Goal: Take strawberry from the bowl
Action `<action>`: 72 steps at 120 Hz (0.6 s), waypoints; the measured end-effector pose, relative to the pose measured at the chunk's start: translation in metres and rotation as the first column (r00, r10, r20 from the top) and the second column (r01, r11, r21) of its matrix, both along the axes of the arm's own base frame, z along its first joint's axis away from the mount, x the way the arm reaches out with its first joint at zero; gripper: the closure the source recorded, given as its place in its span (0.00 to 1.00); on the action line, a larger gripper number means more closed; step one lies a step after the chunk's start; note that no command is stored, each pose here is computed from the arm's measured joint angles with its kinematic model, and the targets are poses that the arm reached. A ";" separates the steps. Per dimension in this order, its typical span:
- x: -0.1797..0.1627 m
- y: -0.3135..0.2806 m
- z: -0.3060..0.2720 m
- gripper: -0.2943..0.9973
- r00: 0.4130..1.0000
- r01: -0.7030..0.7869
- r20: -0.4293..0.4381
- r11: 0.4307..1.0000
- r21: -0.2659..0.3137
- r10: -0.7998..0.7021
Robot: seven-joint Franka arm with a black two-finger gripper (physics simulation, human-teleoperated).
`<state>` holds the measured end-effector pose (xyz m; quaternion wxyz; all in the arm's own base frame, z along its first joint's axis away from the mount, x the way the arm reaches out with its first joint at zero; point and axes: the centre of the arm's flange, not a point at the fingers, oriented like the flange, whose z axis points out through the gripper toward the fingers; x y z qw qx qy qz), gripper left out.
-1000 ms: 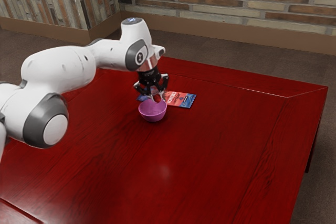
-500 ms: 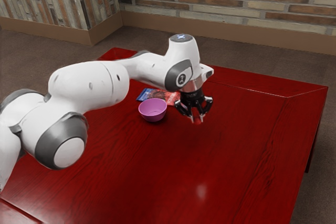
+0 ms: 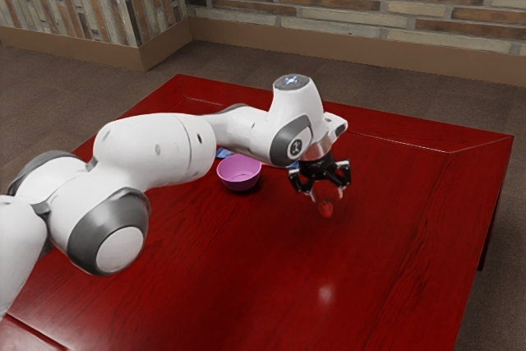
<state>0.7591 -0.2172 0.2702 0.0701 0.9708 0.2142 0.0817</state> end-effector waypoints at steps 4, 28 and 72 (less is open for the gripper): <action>0.001 0.000 0.003 0.43 1.000 0.001 0.008 1.000 -0.003 -0.001; -0.017 0.026 0.108 0.32 1.000 0.014 0.016 1.000 0.004 -0.014; -0.151 0.257 0.343 0.26 0.996 -0.029 -0.078 0.997 0.078 0.035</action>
